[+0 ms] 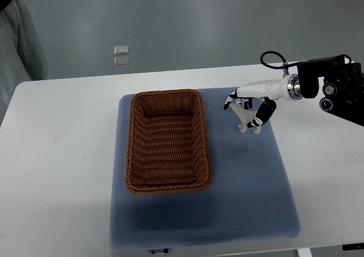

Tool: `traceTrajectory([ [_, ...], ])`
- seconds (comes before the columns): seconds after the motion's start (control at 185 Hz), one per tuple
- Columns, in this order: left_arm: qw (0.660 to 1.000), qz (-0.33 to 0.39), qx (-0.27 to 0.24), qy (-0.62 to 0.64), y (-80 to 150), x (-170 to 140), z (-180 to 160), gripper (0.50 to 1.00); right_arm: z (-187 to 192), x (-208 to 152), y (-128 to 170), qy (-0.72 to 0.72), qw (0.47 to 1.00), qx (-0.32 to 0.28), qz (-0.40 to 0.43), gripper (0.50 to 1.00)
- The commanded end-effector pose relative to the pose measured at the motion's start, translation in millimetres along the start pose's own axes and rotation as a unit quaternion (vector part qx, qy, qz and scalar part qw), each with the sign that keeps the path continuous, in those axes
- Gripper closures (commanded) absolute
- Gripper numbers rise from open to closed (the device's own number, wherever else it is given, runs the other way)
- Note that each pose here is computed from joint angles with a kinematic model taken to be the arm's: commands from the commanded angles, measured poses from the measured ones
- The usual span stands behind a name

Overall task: Place white bear in brown basket with right hand
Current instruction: 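Lift the bear with the right hand and carry it over the basket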

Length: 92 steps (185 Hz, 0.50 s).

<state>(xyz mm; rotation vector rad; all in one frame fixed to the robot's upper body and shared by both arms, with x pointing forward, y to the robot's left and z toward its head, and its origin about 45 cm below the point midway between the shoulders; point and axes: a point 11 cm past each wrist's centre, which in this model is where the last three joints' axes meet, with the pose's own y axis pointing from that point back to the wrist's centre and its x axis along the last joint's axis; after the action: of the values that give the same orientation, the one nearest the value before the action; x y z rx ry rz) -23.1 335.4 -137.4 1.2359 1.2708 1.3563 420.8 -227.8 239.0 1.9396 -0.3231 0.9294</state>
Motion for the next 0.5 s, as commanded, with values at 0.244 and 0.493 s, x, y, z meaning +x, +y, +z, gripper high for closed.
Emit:
traceTrajectory([
  [0.244,1.0,0.0,0.0,0.0,0.0,0.0,0.0,0.5,-24.5,63.6,8.4,0.041,0.998,0.01,0.055,0.93],
  [0.493,1.0,0.0,0.0,0.0,0.0,0.0,0.0,0.5,-82.1,92.3,-13.8,0.078,0.993,0.057,0.07,0.93],
])
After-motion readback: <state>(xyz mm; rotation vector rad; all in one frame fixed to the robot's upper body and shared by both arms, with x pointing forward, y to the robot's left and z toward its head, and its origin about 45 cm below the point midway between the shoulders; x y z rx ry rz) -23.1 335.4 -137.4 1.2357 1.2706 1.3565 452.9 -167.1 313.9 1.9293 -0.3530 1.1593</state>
